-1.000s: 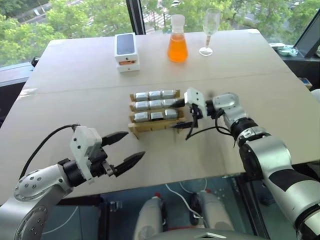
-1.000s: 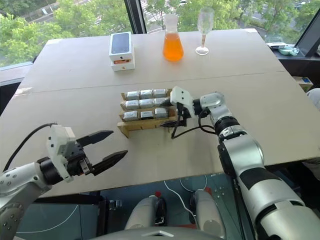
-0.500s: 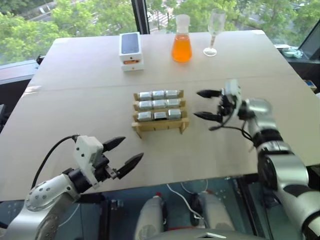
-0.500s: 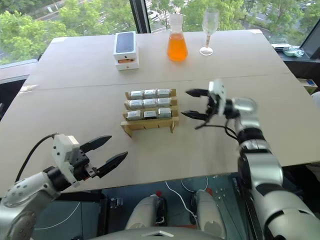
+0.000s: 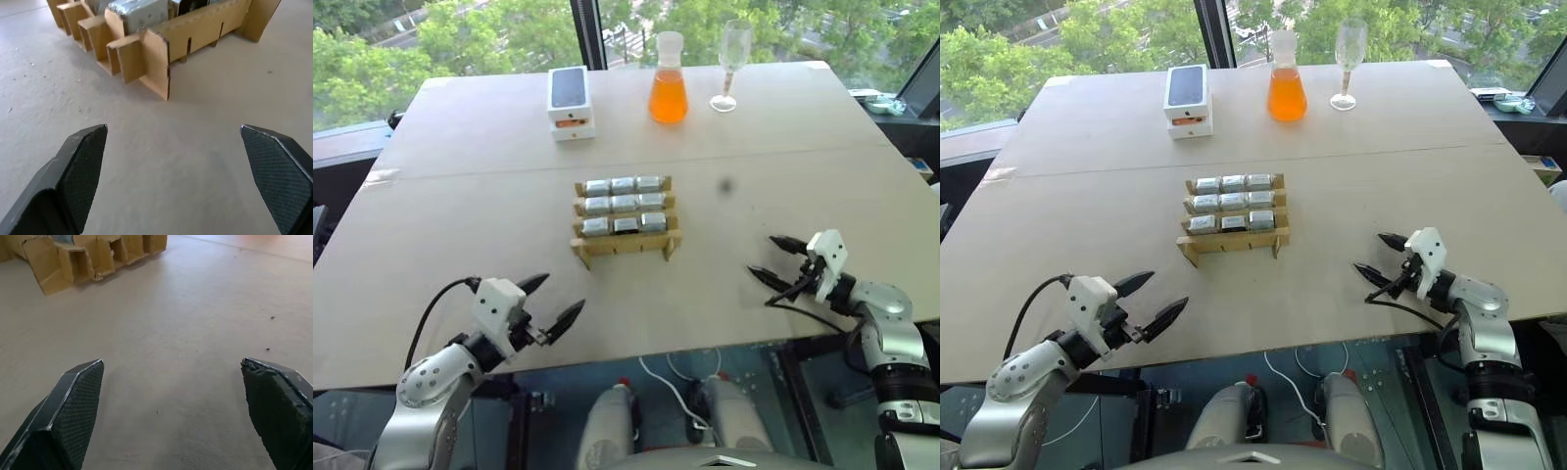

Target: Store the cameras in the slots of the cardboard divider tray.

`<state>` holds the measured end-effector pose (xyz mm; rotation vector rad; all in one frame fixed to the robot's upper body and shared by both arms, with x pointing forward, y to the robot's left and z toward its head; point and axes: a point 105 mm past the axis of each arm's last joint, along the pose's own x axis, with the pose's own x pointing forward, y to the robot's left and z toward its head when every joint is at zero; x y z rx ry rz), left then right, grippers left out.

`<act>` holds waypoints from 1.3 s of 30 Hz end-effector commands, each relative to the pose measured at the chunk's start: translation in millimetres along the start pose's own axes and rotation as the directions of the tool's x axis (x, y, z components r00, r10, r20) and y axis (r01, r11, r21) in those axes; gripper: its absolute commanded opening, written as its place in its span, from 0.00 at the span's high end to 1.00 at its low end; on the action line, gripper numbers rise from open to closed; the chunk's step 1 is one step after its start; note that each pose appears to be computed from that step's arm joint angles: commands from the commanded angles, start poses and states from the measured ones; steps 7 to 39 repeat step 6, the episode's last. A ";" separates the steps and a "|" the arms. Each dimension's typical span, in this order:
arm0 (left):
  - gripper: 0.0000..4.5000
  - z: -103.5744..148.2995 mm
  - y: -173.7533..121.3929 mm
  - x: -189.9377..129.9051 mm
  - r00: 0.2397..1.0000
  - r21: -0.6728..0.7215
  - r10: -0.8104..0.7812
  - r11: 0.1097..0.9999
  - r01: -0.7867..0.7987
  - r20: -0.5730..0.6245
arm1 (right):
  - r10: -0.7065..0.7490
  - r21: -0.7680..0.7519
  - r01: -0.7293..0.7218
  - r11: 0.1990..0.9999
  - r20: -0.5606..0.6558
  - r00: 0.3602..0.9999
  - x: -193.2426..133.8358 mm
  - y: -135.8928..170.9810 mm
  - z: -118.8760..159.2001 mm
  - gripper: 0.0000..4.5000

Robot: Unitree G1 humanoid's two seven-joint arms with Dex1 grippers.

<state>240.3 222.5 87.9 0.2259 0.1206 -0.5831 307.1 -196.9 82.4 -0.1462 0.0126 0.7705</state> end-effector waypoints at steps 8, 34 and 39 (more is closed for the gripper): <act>0.00 8.1 4.0 5.9 0.999 0.057 -0.019 0.998 0.017 0.033 | -0.086 0.021 0.085 0.996 0.042 0.995 -21.2 8.2 13.7 0.01; 0.00 8.1 4.0 5.9 0.999 0.057 -0.019 0.998 0.017 0.033 | -0.086 0.021 0.085 0.996 0.042 0.995 -21.2 8.2 13.7 0.01; 0.00 8.1 4.0 5.9 0.999 0.057 -0.019 0.998 0.017 0.033 | -0.086 0.021 0.085 0.996 0.042 0.995 -21.2 8.2 13.7 0.01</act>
